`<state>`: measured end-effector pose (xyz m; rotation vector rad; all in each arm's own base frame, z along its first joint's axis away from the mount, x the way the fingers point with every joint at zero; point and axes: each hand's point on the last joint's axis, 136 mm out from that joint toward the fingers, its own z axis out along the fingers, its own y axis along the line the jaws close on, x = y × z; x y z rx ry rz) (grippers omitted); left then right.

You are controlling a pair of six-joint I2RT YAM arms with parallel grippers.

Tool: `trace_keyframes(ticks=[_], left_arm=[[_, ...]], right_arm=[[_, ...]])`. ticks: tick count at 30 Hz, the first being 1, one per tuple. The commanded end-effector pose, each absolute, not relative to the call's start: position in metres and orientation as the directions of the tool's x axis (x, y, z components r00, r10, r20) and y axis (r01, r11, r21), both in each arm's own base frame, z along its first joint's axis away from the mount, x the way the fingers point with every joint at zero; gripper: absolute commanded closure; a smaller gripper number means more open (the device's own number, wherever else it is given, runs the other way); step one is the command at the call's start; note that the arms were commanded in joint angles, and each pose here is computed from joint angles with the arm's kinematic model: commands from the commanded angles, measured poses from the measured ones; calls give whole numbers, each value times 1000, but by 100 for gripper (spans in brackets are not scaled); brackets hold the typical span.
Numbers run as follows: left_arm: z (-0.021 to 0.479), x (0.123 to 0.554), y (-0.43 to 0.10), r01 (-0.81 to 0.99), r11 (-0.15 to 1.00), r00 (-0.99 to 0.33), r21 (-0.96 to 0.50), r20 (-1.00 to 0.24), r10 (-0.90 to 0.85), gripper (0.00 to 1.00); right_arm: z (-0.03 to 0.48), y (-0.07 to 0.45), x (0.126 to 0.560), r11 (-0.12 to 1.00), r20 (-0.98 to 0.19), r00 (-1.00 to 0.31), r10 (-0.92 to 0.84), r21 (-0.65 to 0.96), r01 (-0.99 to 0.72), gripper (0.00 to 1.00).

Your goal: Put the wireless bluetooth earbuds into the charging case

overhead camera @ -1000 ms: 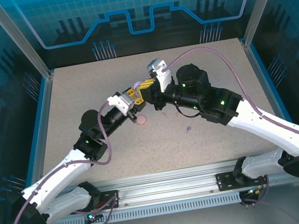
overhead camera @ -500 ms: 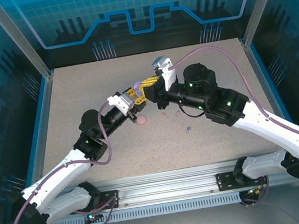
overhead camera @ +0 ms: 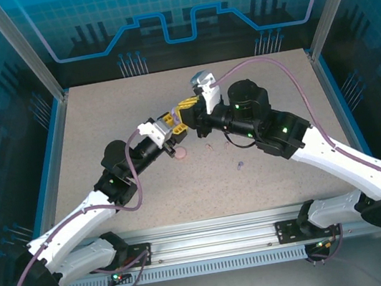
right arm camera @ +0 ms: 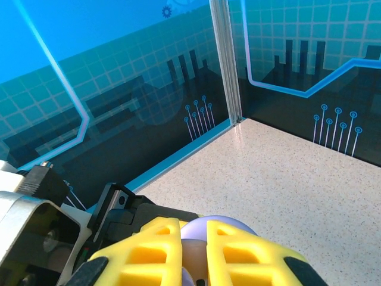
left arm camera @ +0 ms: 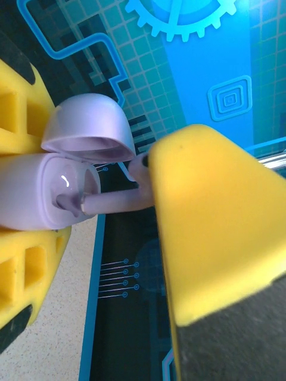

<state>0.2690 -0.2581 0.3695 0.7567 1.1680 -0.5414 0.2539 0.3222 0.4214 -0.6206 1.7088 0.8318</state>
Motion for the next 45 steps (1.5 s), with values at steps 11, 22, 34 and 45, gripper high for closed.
trace_keyframes(ticks=[11, 22, 34, 45], left_arm=[[399, 258, -256, 711, 643, 390, 286, -921, -22, 100], [400, 260, -255, 705, 650, 389, 283, -921, -21, 100], [403, 260, -255, 705, 651, 392, 282, -920, -26, 100], [397, 263, -256, 708, 653, 374, 271, -927, -20, 100]], right_arm=[[421, 318, 258, 616, -957, -289, 32, 246, -748, 89], [410, 317, 253, 606, -949, -314, 7, 254, -754, 89], [400, 317, 254, 616, -947, -319, -24, 237, -751, 89], [397, 331, 252, 581, -936, -345, -72, 242, -778, 77]])
